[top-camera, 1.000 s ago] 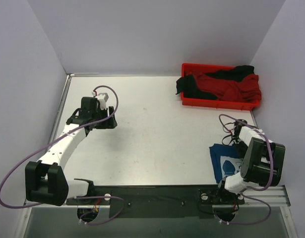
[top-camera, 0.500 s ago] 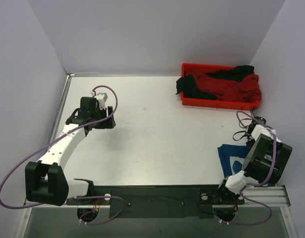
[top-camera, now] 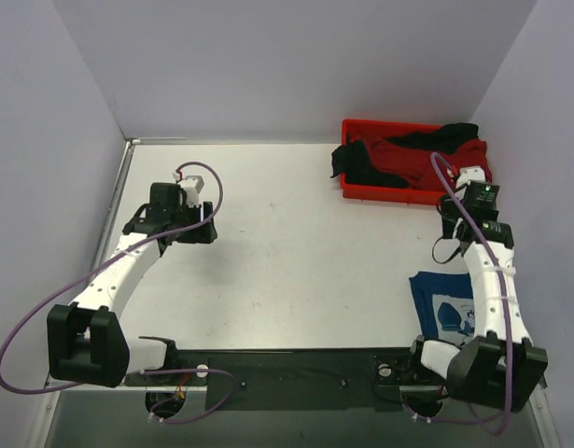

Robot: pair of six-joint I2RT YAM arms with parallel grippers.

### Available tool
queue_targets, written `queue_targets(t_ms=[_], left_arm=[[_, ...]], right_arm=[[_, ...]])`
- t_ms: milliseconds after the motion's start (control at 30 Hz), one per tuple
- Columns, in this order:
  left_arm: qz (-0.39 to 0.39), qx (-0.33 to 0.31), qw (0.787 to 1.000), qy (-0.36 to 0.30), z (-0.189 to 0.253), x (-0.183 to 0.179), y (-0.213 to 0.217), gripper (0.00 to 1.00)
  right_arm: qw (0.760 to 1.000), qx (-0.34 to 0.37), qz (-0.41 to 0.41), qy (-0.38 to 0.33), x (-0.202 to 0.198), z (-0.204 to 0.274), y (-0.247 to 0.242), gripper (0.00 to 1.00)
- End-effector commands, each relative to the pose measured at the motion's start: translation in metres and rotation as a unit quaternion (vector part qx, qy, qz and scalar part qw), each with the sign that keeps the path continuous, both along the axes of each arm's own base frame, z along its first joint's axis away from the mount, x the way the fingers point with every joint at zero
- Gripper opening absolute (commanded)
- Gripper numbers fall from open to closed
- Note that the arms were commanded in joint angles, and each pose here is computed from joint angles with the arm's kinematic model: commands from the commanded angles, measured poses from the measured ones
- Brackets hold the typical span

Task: Fold and stack the t-shirts
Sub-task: Put the neatly folded tshirt into the corner of the board with the right arm

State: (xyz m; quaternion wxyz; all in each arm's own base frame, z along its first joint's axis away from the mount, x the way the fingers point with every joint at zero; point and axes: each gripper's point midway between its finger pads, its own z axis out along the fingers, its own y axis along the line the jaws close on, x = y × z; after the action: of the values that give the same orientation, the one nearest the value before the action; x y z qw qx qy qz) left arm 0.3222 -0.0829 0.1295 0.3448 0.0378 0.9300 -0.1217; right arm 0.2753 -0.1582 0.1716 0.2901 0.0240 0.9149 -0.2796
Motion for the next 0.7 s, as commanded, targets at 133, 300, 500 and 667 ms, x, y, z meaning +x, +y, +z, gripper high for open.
queue_targets(t_ms=[133, 300, 500, 667], left_arm=[[-0.061, 0.012, 0.997, -0.049, 0.013, -0.011, 0.0, 0.77], [-0.097, 0.062, 0.978, -0.173, 0.035, -0.016, 0.011, 0.87], [-0.041, 0.059, 0.971, -0.229, 0.014, -0.026, 0.023, 0.9], [0.019, 0.062, 0.971, -0.23, -0.012, -0.025, 0.042, 0.92]], right_arm=[[0.885, 0.244, 0.295, -0.265, 0.048, 0.042, 0.19, 0.94], [0.845, 0.285, 0.372, -0.259, 0.036, 0.012, 0.252, 0.99], [0.837, 0.299, 0.384, -0.25, 0.022, -0.037, 0.27, 1.0], [0.843, 0.294, 0.373, -0.253, 0.016, -0.057, 0.266, 1.0]])
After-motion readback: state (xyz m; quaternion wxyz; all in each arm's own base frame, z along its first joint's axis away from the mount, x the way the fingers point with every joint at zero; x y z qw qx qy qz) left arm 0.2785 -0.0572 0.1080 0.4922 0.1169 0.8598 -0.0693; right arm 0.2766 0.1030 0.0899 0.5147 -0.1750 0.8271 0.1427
